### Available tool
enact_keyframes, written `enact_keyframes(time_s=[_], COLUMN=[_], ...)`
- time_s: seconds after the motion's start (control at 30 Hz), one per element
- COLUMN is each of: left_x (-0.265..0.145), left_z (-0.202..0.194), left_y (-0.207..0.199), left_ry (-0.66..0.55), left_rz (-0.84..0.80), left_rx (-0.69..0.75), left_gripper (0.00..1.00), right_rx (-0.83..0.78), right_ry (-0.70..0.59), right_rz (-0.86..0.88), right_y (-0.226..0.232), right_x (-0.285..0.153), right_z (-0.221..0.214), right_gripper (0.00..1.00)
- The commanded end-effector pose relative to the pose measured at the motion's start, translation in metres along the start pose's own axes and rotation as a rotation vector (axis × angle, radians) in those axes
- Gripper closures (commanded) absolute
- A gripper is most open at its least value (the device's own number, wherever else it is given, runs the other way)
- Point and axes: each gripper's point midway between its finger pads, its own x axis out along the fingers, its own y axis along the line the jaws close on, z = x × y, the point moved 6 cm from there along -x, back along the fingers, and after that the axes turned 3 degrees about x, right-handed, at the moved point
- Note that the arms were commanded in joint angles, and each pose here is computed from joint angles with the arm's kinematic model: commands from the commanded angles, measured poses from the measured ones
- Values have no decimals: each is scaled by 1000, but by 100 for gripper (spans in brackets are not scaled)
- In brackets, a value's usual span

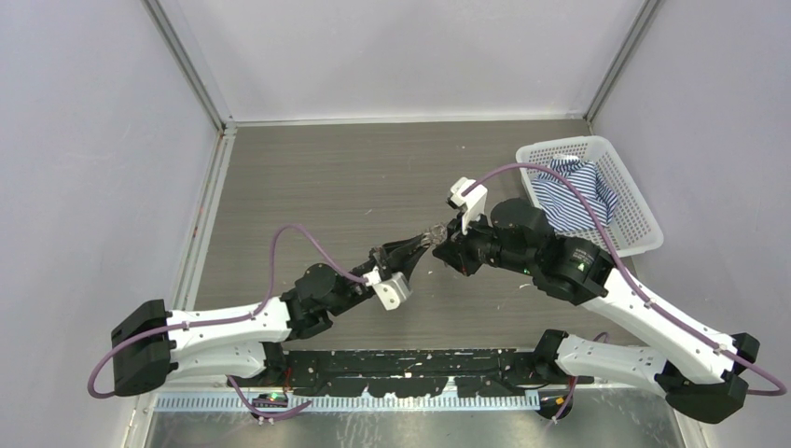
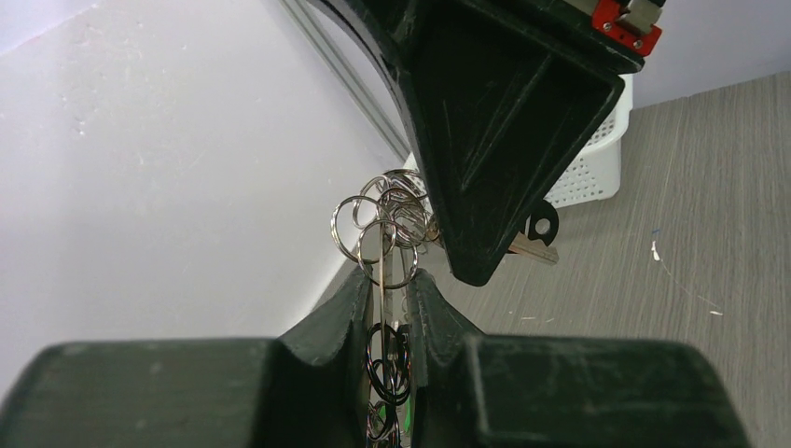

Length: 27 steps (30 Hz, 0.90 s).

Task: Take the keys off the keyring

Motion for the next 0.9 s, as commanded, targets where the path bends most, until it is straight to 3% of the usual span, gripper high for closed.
enact_keyframes(time_s=[0.0,0.27,0.43,0.87], left_x=[-4,1,6,11], left_z=[44,42,31,21], left_y=[51,53,52,44], left_ry=[-186,-140,-51,14], left_rz=[227,234,248,213], left_rx=[-89,-151,-173,-182], left_gripper=[100,100,100,100], right_rx=[-4,-40,-45,-76], right_ry=[15,83,94,-3], right_rz=[-128,56,108,154], right_y=[-18,6,14,23], right_x=[-9,-10,-24,-48], right_z=[-4,-11,-7,22], right_gripper=[99,99,99,99])
